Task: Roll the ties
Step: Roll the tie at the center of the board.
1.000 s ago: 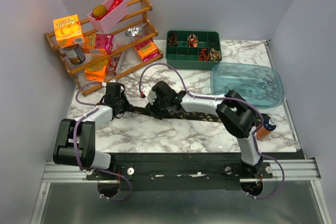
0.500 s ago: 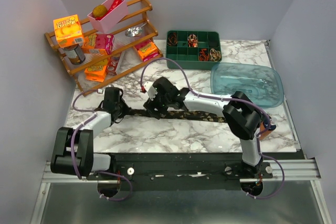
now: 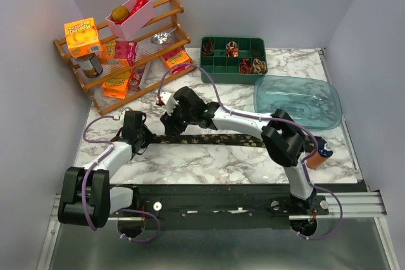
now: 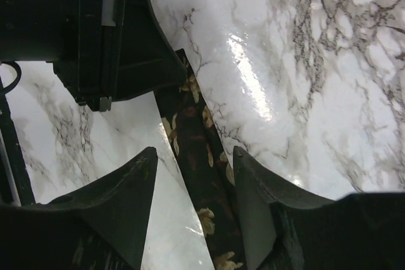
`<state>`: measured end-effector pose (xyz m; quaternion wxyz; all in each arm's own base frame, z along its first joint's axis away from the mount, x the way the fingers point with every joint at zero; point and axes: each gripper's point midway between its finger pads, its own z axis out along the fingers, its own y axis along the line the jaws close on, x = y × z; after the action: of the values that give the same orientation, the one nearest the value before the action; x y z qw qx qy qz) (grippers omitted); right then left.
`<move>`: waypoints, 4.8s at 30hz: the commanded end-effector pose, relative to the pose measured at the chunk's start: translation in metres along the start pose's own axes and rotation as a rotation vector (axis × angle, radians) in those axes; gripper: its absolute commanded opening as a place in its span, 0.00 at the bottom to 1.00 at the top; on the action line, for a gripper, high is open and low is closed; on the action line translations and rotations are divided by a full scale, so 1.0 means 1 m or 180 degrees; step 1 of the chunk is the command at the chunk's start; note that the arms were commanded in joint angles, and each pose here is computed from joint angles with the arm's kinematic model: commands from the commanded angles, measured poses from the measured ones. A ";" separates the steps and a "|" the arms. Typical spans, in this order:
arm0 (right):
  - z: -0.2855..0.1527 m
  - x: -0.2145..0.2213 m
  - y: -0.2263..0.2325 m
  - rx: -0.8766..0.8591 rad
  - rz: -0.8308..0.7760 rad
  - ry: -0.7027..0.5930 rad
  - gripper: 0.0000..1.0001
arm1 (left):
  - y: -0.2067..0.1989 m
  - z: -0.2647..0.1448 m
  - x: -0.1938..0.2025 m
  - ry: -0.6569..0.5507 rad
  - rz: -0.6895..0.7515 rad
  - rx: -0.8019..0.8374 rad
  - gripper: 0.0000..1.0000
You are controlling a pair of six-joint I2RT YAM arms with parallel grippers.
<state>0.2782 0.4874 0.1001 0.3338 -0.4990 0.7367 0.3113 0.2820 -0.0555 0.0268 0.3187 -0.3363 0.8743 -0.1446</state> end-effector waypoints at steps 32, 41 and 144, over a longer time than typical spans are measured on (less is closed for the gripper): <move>0.068 0.093 0.001 0.0123 0.0115 0.0737 0.01 | -0.029 -0.021 -0.023 -0.0252 0.0245 0.0411 0.40; 0.058 0.105 0.006 0.0083 0.0146 0.0823 0.01 | -0.003 -0.016 -0.036 -0.0371 0.0206 0.0110 0.52; 0.062 0.124 -0.028 0.0176 0.0990 0.1209 0.01 | -0.108 -0.045 -0.005 -0.0005 0.0307 0.2030 0.00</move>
<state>0.2889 0.4972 0.0254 0.2114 -0.4409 0.8172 0.3051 0.3106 -0.1070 0.0859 0.3978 -0.1815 0.8420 -0.3160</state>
